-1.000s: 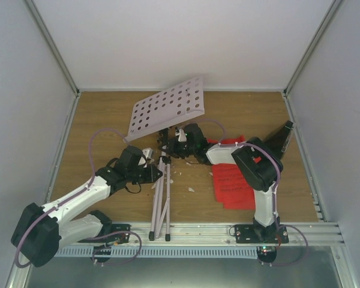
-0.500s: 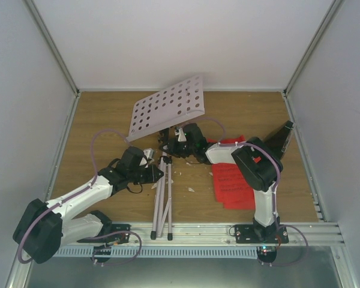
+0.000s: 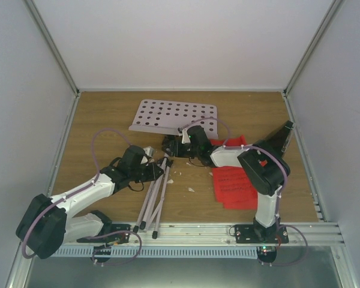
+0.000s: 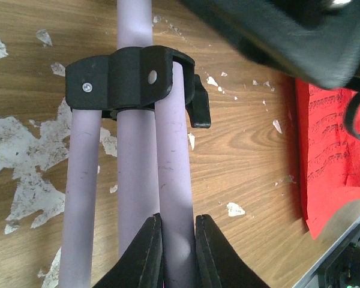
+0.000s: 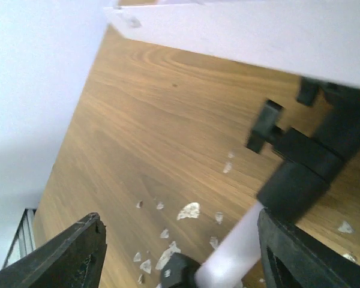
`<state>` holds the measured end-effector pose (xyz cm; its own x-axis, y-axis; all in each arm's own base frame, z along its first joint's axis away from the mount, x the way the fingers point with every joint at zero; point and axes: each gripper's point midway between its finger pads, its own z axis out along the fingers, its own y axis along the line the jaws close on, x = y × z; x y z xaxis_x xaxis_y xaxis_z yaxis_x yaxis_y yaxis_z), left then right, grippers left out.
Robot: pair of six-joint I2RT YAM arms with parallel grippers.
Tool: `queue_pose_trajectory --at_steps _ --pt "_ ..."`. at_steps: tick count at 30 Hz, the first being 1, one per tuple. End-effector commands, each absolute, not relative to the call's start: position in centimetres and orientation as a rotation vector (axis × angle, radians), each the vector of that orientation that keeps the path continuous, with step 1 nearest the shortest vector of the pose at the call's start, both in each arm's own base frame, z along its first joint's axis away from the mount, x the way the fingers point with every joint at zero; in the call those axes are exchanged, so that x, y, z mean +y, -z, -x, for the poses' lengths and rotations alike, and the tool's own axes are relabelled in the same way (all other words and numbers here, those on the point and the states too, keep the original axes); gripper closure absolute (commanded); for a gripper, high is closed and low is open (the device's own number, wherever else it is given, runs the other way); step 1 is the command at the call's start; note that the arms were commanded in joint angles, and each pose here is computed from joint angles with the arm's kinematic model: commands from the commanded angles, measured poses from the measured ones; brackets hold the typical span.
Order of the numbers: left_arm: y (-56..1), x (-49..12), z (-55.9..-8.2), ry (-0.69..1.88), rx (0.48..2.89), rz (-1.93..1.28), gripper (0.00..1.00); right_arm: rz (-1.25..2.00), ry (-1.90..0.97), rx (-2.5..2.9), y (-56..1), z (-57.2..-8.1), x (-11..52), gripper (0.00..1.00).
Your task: Pack up the instrument practice props
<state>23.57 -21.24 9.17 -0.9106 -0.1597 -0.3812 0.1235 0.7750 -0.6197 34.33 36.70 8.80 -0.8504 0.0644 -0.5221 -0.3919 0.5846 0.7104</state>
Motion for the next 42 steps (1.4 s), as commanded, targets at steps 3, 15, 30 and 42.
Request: queue_pose_trajectory --at_steps 3,15,30,42 --pt "-17.9 -25.1 -27.4 1.132 2.185 -0.139 1.00 0.378 -1.151 2.103 -14.7 -34.1 35.3 0.24" --pt "-16.3 -26.7 -27.0 1.150 2.244 -0.229 0.78 0.359 -0.894 2.036 -19.3 -31.7 29.2 0.22" --pt "-14.5 -23.4 -23.7 1.065 2.338 -0.184 0.27 0.308 -0.979 2.116 -18.9 -26.7 26.3 0.17" --pt "-9.8 -22.1 -17.7 1.247 2.483 -0.112 0.22 0.278 -1.129 2.375 -12.9 -23.9 28.4 0.38"
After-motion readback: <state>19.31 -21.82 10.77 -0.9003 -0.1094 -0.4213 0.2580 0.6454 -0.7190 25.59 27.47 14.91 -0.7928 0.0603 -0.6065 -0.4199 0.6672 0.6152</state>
